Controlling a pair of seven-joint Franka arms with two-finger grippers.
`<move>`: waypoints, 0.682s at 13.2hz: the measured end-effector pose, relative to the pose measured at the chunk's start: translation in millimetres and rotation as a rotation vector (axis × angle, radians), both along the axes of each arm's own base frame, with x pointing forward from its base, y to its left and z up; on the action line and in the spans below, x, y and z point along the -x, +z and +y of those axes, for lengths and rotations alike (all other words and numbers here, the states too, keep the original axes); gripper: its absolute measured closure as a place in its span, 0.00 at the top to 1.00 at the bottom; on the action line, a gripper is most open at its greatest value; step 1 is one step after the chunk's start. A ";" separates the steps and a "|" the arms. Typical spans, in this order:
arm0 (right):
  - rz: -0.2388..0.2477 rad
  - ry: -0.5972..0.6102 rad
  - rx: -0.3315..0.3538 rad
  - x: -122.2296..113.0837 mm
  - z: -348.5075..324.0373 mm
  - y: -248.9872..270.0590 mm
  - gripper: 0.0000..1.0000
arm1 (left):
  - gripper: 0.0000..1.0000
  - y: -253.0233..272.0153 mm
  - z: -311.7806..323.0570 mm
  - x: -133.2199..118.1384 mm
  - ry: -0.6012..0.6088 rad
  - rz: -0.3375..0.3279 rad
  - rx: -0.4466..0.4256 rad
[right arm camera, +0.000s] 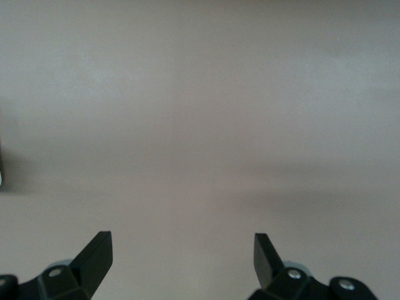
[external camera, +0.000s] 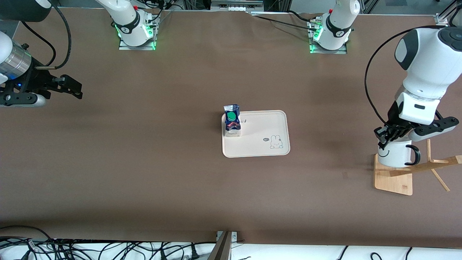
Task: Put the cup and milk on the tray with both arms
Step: 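Lift the mug off the stand and carry it over the tray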
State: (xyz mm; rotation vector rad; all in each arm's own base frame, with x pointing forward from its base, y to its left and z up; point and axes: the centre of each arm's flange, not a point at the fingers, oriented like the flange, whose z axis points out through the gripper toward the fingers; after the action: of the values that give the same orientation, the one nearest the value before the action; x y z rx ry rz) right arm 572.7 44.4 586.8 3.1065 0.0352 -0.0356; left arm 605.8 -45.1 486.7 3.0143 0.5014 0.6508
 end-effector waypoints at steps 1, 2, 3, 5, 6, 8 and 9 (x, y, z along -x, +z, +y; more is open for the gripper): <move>0.000 0.000 0.000 0.0 -0.1 0.0 1.00 | 0.09 6.7 -6.9 0.2 -0.020 -0.012 -0.004; 0.000 0.000 0.000 0.0 -0.1 0.0 1.00 | 0.09 12.6 -12.6 0.0 -0.039 -0.021 -0.008; 0.000 0.000 0.000 0.0 -0.3 0.0 1.00 | 0.09 14.9 -19.1 0.3 -0.058 -0.024 -0.011; 0.000 -0.001 0.000 -0.1 -0.6 0.0 1.00 | 0.09 12.0 -39.5 2.7 -0.097 -0.013 -0.011; 0.000 -0.001 0.000 -0.1 -0.7 0.0 1.00 | 0.09 7.3 -51.3 3.5 -0.117 -0.002 -0.008; 0.000 -0.001 0.000 -0.1 -0.7 0.1 1.00 | 0.09 -11.2 -70.0 2.4 -0.150 0.032 0.001; 0.000 -0.002 0.000 -0.2 -0.8 0.1 1.00 | 0.09 -22.8 -78.4 0.9 -0.165 0.051 0.007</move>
State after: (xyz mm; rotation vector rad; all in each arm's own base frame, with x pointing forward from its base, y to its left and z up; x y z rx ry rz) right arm 572.9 43.6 586.9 3.1066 0.0328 -0.0353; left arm 604.9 -123.5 464.0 3.0293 0.2518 0.5622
